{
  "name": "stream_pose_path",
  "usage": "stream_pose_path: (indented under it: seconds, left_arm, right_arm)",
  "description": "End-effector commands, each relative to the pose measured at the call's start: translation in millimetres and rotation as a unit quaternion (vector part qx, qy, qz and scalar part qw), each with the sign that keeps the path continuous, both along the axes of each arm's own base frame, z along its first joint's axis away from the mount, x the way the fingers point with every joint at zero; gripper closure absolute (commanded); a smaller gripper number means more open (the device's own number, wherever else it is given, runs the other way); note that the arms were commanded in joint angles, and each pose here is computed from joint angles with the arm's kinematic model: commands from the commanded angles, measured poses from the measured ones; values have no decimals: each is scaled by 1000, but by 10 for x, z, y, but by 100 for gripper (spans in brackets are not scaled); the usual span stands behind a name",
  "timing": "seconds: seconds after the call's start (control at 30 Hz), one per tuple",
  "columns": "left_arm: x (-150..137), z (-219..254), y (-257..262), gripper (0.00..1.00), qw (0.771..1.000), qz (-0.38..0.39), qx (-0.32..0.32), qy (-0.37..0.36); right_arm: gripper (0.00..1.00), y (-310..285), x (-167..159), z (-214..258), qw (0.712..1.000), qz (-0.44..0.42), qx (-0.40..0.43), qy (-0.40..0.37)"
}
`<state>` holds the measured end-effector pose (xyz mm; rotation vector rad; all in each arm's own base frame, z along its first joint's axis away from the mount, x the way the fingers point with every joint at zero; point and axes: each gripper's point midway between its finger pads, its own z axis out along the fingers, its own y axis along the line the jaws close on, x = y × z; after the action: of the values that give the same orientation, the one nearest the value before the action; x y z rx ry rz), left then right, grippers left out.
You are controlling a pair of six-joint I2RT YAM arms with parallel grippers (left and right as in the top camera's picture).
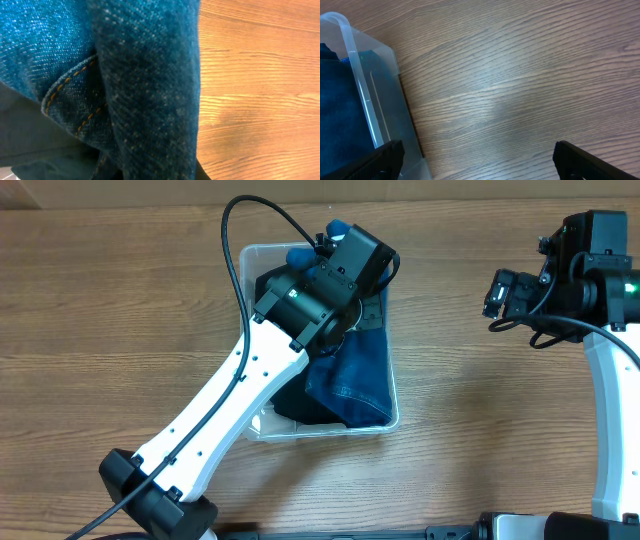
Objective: Pack container
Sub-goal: 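Lay the blue towel over the clothes in the bin and release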
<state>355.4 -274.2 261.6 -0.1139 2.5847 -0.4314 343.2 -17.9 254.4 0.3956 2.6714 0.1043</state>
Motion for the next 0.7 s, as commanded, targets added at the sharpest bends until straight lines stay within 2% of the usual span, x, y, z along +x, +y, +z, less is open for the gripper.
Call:
stream_pose_path:
  seconds: [0.0, 0.07, 0.23, 0.33, 0.43, 0.53, 0.6, 0.63, 0.67]
  left_arm:
    - [156, 325, 34, 96, 998, -5, -9, -66]
    - [237, 444, 32, 96, 995, -16, -14, -95]
    - [303, 483, -13, 96, 993, -45, -30, -102]
    - [349, 270, -36, 96, 994, -58, -7, -88]
    - [424, -112, -157, 96, 995, -85, -6, -44]
    - [437, -265, -117, 96, 996, -79, 10, -26]
    - [489, -304, 88, 95, 997, -52, 48, -28]
    - [509, -327, 193, 90, 996, -46, 69, -28]
    - [521, -349, 287, 61, 995, -46, 84, -25]
  right_arm:
    - [0, -13, 6, 13, 1000, -6, 3, -3]
    - [0, -14, 6, 13, 1000, -6, 3, -3]
    - [0, -14, 6, 13, 1000, -6, 2, -3]
    - [0, -14, 5, 13, 1000, -6, 2, -3]
    - [0, -15, 5, 13, 1000, -5, 2, -3]
    - [0, -15, 7, 13, 1000, -3, 1, -3]
    - [0, -15, 8, 14, 1000, -2, 0, -4]
    - [0, -15, 7, 13, 1000, -2, 1, -3]
    - [0, -14, 7, 13, 1000, -2, 1, -3]
